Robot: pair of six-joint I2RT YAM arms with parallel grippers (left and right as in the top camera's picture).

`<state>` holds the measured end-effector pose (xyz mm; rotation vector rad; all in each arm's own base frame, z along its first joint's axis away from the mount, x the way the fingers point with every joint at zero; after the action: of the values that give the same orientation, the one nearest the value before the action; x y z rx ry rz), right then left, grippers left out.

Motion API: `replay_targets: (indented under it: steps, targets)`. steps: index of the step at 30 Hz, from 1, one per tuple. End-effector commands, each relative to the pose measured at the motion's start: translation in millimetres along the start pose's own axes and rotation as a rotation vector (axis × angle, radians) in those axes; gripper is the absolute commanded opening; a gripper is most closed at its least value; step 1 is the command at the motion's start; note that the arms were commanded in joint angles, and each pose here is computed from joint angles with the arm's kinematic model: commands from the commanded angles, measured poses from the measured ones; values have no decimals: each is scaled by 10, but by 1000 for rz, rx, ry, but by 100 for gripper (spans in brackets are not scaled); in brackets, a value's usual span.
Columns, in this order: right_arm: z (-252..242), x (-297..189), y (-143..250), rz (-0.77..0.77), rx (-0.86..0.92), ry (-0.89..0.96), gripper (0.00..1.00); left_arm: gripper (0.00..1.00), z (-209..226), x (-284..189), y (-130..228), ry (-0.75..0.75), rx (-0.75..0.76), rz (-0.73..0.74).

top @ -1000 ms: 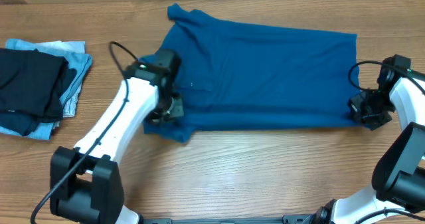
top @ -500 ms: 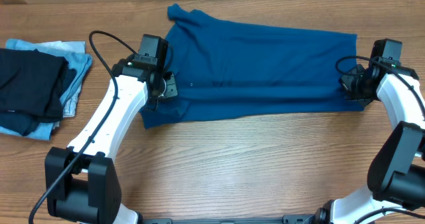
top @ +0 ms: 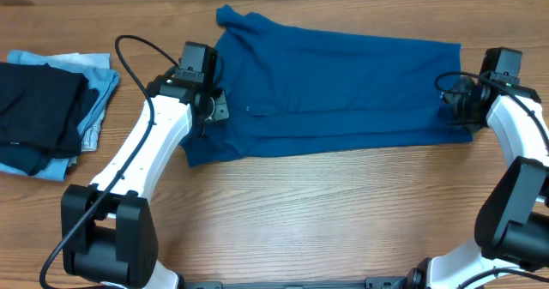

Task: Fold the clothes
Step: 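Lower the folded hem onto the shirt's upper half with both grippers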

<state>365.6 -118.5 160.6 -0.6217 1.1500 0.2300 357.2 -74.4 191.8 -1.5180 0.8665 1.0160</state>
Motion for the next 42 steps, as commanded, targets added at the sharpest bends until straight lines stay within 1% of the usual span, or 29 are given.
replay_targets:
  steps: [1, 2, 4, 6, 7, 8, 9, 11, 12, 15, 18, 22, 26, 28, 29, 36, 42]
  targets:
    - [95, -26, -124, -70, -29, -51, 91, 53, 1, -37, -134, 7, 32, -50]
    - [123, -30, -127, -65, -74, -80, 90, 54, -25, -59, -144, 25, 47, -49]
    - [142, -37, -66, -6, -195, -123, 80, 52, -99, -150, -160, 72, 83, -32]
    - [80, -41, 46, 84, -229, -99, 64, 49, -172, -279, -189, 83, 112, -23]
    - [51, -45, 101, 126, -243, -88, 52, 46, -215, -357, -195, 83, 130, -16]
    - [28, -51, 162, 168, -254, -77, 40, 41, -245, -401, -190, 84, 143, -9]
    - [20, -59, 215, 203, -255, -73, 21, 27, -284, -443, -160, 83, 161, 8]
    - [11, -68, 291, 245, -261, -56, 4, 7, -316, -441, -73, 73, 179, 52]
    - [20, -71, 316, 254, -267, -53, 4, 4, -317, -429, -21, 64, 185, 82]
    - [96, -68, 344, 241, -288, -70, 4, 4, -292, -396, 94, 41, 175, 147]
    - [190, -58, 375, 219, -314, -95, 4, 4, -260, -271, 302, 9, 166, 233]
    - [239, -54, 382, 200, -331, -105, 4, 4, -211, -122, 474, -16, 159, 287]
    - [237, -53, 384, 201, -330, -104, 4, 5, -163, -89, 409, -98, 169, 216]
    - [228, -53, 393, 208, -330, -99, 4, 7, -99, -93, 381, -185, 180, 183]
    - [229, -53, 392, 207, -332, -100, 4, 8, -94, -90, 369, -195, 181, 172]
    - [223, -25, 417, 206, -359, -107, 4, 9, -174, 29, 247, -140, 159, 46]
    - [359, -2, 636, 233, -472, -142, 4, 9, -205, 105, 271, -97, 155, 58]
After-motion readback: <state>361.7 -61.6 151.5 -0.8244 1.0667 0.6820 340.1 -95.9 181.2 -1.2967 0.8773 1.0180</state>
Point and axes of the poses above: each gripper's point midway between its finger pads, its own x axis out along the fingers, its own z axis along the line the jaws close on, y = z × x, the point moved 10 cm from there along -x, back along the fingers, and after that the axes turned 2 degrees about x, right-handed, at the moved point
